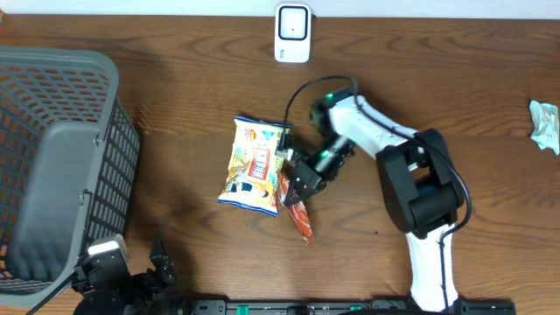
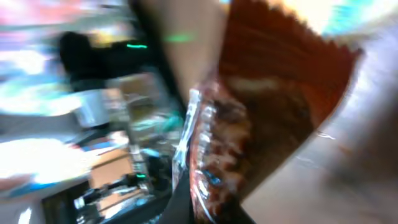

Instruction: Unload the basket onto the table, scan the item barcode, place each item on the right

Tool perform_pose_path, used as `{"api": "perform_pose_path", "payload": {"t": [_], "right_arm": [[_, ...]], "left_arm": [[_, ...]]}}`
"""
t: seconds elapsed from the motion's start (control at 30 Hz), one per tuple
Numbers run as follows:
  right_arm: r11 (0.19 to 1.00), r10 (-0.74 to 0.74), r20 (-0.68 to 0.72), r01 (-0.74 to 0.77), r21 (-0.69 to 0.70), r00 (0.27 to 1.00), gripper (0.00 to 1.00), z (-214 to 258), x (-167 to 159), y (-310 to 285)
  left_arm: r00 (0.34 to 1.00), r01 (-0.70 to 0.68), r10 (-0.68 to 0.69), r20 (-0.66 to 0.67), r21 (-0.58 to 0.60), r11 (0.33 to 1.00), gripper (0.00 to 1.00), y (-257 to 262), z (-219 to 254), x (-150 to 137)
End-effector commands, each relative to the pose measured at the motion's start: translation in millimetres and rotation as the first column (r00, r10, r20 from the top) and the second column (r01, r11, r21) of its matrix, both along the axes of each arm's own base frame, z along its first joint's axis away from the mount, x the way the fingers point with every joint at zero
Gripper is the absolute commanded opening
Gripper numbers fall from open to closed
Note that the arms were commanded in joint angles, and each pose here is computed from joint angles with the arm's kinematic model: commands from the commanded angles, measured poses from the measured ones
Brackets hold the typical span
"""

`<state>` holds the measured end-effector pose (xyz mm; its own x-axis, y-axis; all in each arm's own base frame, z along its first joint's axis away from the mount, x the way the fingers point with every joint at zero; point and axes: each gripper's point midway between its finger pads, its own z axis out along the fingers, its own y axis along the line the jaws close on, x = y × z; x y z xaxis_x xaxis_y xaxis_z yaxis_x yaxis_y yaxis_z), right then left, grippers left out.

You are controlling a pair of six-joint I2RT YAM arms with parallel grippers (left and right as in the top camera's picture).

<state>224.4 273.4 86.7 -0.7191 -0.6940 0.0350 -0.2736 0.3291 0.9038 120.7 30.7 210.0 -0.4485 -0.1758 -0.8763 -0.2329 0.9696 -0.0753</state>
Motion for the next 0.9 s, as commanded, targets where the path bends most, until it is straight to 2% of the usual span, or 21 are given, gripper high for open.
{"api": "perform_pose_path", "payload": {"t": [0.0,0.13,0.2,0.5,0.63,0.73,0.87], "right_arm": [[0.913,-0.105,0.049,0.077,0.4,0.993,0.01,47.2,12.2,29.4],[0.856,-0.222,-0.113,0.249,0.453,0.969,0.01,78.4,21.4,40.1],[0.863,-0.235,-0.169,0.285,0.417,0.957,0.01,81.7,24.0,41.5],[0.859,-0.236,-0.157,0.282,0.427,0.959,0.01,82.6,25.0,40.9],[0.824,-0.227,-0.029,0.208,0.527,0.973,0.01,82.6,24.7,41.2],[0.763,-0.23,0.148,0.084,0.64,0.962,0.01,82.6,24.0,41.7],[0.74,-0.234,0.207,0.036,0.671,0.95,0.01,82.6,23.4,42.2]], "left_arm": [[1.0,-0.01,0.01,0.01,-0.007,1.0,0.98,0.9,2.4,-0.6],[1.0,-0.01,0.01,0.01,-0.007,1.0,0.98,0.9,2.4,-0.6],[1.0,-0.01,0.01,0.01,-0.007,1.0,0.98,0.9,2.4,-0.6],[1.0,-0.01,0.01,0.01,-0.007,1.0,0.98,0.9,2.4,-0.6],[1.0,-0.01,0.01,0.01,-0.007,1.0,0.98,0.9,2.4,-0.6],[1.0,-0.01,0.01,0.01,-0.007,1.0,0.98,0.9,2.4,-0.6],[1.0,-0.01,0.01,0.01,-0.007,1.0,0.98,0.9,2.4,-0.6]]}}
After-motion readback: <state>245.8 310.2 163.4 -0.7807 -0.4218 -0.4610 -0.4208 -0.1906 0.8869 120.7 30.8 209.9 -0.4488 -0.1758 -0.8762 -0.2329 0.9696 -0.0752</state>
